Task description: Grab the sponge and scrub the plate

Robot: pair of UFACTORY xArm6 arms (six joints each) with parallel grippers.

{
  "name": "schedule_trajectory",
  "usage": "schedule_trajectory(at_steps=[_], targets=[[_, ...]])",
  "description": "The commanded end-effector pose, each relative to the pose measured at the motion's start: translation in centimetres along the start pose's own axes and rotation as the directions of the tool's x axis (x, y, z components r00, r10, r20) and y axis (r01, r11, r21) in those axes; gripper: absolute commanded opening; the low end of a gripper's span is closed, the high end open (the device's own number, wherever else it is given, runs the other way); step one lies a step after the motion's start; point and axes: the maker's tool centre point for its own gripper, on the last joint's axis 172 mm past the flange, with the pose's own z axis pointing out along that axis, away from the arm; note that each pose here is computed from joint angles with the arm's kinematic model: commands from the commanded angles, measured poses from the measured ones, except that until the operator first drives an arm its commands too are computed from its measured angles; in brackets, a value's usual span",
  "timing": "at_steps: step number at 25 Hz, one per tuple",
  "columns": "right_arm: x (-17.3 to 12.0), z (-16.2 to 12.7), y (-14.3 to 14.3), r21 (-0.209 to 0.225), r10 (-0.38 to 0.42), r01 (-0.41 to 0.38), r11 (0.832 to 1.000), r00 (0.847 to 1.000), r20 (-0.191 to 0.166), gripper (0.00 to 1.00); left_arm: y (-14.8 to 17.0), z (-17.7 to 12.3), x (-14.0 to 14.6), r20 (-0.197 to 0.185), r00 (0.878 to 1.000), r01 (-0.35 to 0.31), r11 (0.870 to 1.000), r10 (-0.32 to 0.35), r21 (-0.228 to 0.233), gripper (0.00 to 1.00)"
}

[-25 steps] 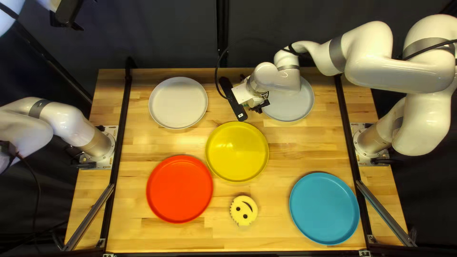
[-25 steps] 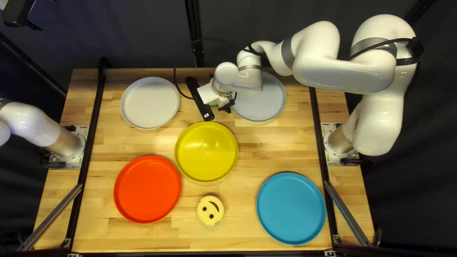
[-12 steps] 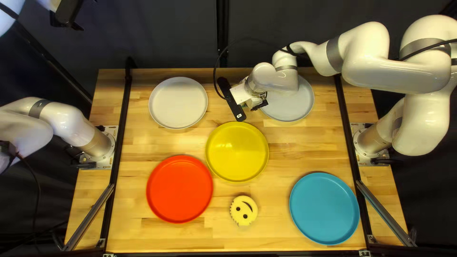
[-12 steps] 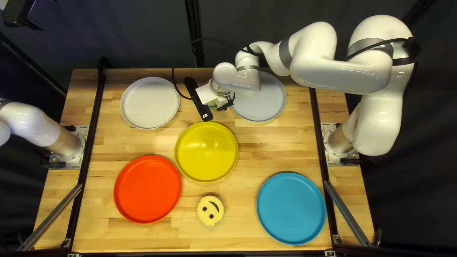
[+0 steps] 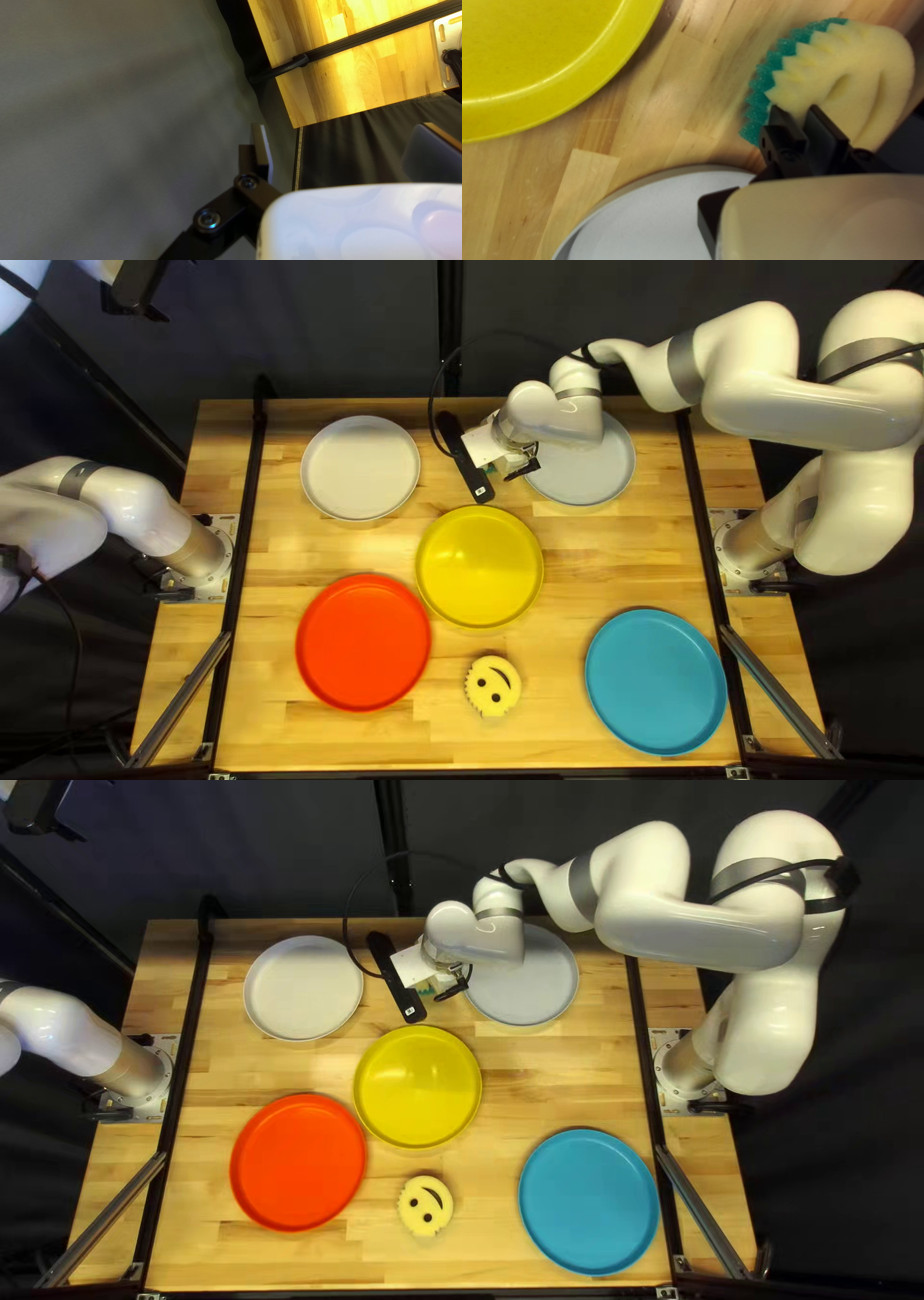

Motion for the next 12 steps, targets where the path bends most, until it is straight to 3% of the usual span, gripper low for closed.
schedule_trajectory(at_steps=[1, 12], targets=[[-1.8, -1.4, -0.6, 0.031, 0.045, -0.045, 0.998, 0.999, 0.01, 0.0, 0.0, 0.0, 0.0, 0.0, 1.0, 0.0, 1.0, 0.0, 0.0, 1.0], [-5.3, -2.8, -4.2, 0.091, 0.166, -0.166, 0.982, 0.986, 0.009, 0.0, 0.0, 0.0, 0.0, 0.0, 1.0, 0.0, 1.0, 0.0, 0.0, 1.0]])
